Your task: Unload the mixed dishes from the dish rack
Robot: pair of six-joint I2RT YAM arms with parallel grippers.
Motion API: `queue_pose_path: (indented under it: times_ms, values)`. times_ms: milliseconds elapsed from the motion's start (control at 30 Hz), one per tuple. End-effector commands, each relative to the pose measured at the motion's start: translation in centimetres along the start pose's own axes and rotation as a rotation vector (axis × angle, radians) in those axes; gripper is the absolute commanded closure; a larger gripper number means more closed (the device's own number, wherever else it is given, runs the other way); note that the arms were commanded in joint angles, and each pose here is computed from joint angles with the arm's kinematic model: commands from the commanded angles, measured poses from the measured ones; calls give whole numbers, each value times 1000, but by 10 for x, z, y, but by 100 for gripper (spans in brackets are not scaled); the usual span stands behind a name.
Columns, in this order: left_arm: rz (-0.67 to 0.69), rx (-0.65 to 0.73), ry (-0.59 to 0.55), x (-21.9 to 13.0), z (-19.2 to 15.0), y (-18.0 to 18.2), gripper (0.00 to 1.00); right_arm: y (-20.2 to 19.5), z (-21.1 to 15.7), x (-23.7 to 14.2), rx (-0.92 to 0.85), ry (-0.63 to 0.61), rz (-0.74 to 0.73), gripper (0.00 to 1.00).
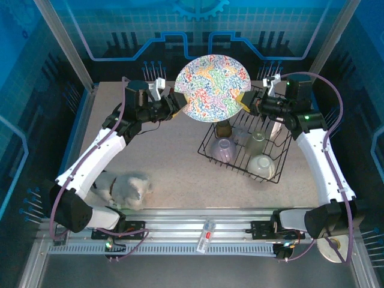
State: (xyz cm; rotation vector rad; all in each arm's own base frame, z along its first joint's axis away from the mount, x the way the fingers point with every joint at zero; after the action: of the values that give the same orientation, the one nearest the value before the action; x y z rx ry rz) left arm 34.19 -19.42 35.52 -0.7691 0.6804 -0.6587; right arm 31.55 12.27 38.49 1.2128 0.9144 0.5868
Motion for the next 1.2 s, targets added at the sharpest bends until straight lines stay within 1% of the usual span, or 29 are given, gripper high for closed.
queue_pose_path:
  times_ms: [0, 33, 100, 167, 300, 400, 433, 633, 700, 833, 933, 1000, 1133, 1167]
  values:
    - [-41, -2, -48, -1, 10, -8, 62, 30, -16, -8, -84, 51, 117, 100]
    - [-51, -6, -52, -1, 10, -9, 66, 30, -17, -8, -81, 54, 121, 100]
    - [-65, -15, -59, -1, 12, -9, 68, 31, -17, -7, -81, 59, 127, 100]
    - [-75, -26, -60, 1, 13, -9, 74, 32, -18, -8, -81, 64, 132, 100]
    - [-92, -38, -65, 2, 15, -9, 89, 34, -19, -8, -77, 69, 134, 100]
    - [-111, -49, -74, 2, 17, -11, 98, 36, -21, -7, -77, 80, 139, 100]
    - [-115, -56, -77, 2, 17, -10, 100, 37, -21, -6, -80, 84, 140, 100]
    - [-130, -109, -104, -1, 21, -8, 100, 43, -22, -2, -96, 87, 145, 100]
    - [-136, -144, -143, -3, 26, -3, 100, 43, -21, -3, -99, 84, 146, 100]
    - [-200, -213, -216, -4, 39, 2, 100, 45, -22, -3, -106, 95, 160, 69]
    - [-224, -222, -231, -1, 47, 0, 100, 50, -20, -5, -114, 68, 171, 37]
    - [-235, -225, -251, 1, 52, -1, 100, 53, -17, -3, -111, 50, 182, 23]
    - [-260, -249, -298, 3, 63, 4, 100, 57, -11, -1, -105, 39, 184, 1]
    - [-268, -252, -309, 3, 66, 5, 100, 57, -10, -2, -111, 27, 174, 0]
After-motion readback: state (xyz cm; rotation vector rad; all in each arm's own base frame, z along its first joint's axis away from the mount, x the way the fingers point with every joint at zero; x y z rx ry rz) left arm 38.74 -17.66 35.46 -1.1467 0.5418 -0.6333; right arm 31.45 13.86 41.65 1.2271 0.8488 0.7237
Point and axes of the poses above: each hand's point on the last joint's axis, 136 mm out from that joint toward the fingers, its own x axis out along the fingers, its own y axis along the line the jaws close on, z = x × y, the point moved 5 cm from there along -x, back along the fingers, and after that the axes turned 10 degrees about x, right-handed, at the moved point
